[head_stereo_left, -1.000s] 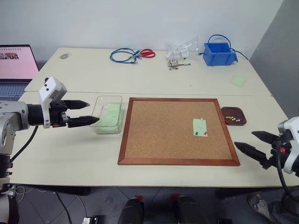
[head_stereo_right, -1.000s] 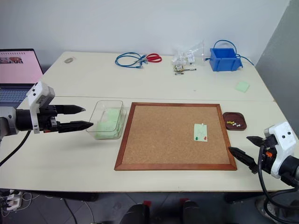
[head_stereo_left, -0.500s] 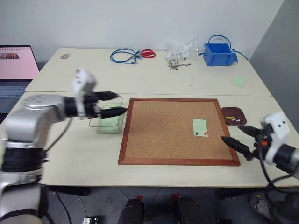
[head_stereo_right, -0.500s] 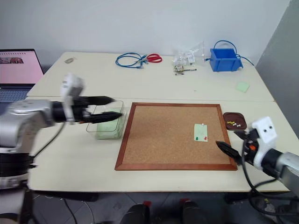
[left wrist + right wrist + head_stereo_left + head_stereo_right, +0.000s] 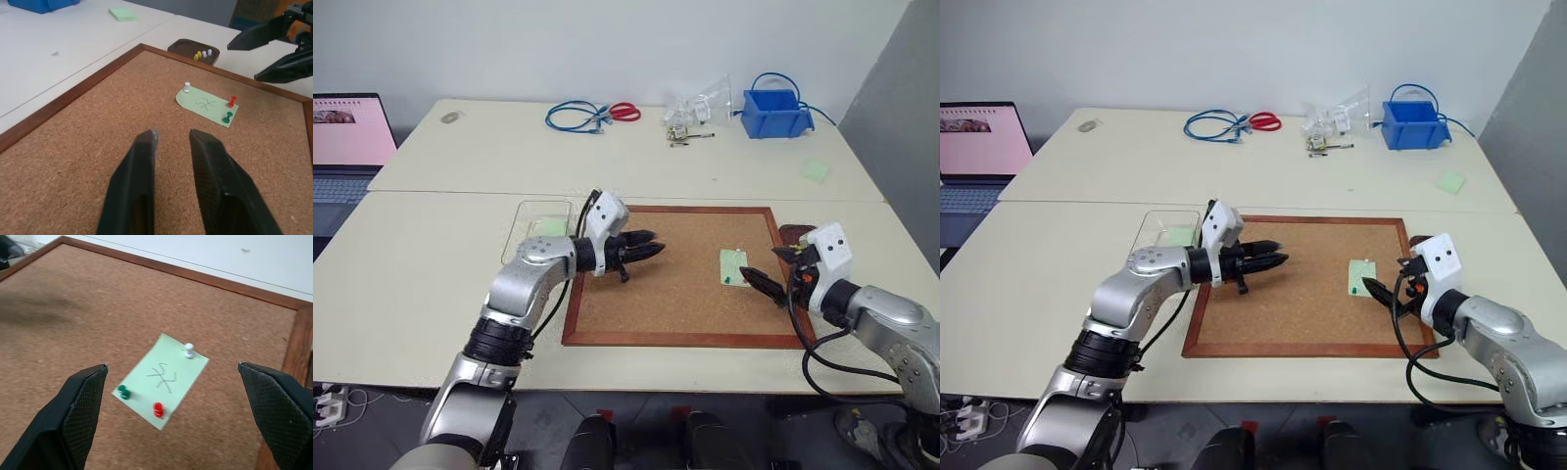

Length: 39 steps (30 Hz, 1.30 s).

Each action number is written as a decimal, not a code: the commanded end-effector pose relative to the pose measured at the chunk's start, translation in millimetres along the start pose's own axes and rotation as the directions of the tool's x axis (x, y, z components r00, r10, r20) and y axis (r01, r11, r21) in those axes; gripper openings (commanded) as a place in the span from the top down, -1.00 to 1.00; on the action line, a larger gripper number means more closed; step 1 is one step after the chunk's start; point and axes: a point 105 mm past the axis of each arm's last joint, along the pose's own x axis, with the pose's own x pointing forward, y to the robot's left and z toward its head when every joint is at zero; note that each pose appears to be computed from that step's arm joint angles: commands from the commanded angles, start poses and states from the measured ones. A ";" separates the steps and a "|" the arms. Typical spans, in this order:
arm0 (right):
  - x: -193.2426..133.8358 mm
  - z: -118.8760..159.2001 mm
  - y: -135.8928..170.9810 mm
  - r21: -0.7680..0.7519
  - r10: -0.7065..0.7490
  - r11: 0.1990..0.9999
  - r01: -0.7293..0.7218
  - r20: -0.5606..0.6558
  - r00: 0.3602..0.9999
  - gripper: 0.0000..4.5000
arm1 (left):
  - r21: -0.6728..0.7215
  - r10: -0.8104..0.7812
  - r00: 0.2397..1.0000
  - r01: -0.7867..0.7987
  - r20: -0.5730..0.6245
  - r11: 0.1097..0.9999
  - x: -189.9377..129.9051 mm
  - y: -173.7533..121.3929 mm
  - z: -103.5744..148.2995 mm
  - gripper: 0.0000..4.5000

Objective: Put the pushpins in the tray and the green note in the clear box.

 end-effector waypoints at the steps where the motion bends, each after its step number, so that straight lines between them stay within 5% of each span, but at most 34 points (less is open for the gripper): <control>1: 7.4 18.0 -2.3 -0.035 -0.013 0.999 0.016 0.082 0.997 -1.00 | 0.043 -0.005 1.000 0.005 0.001 0.999 8.4 -4.7 -3.7 0.89; 11: 32.6 8.1 -3.7 -0.042 -0.009 0.999 0.012 0.084 0.996 -1.00 | 0.024 0.005 1.000 -0.005 -0.005 1.000 34.1 -10.4 -23.5 1.00; 21: 51.5 -1.1 -10.0 -0.033 -0.012 0.999 0.014 0.087 0.996 -1.00 | 0.073 -0.046 0.976 0.063 -0.214 0.995 40.5 -23.0 -76.3 1.00; 28: 59.2 -8.7 -12.7 -0.011 -0.022 1.000 0.023 0.084 0.996 -1.00 | 0.069 -0.032 0.982 0.046 -0.187 0.997 45.6 -22.0 -72.4 1.00; 39: 62.2 -13.9 -13.2 0.004 -0.018 1.000 0.018 0.093 0.995 -0.15 | 0.080 -0.020 0.985 0.035 -0.174 0.996 41.3 -19.0 -69.3 1.00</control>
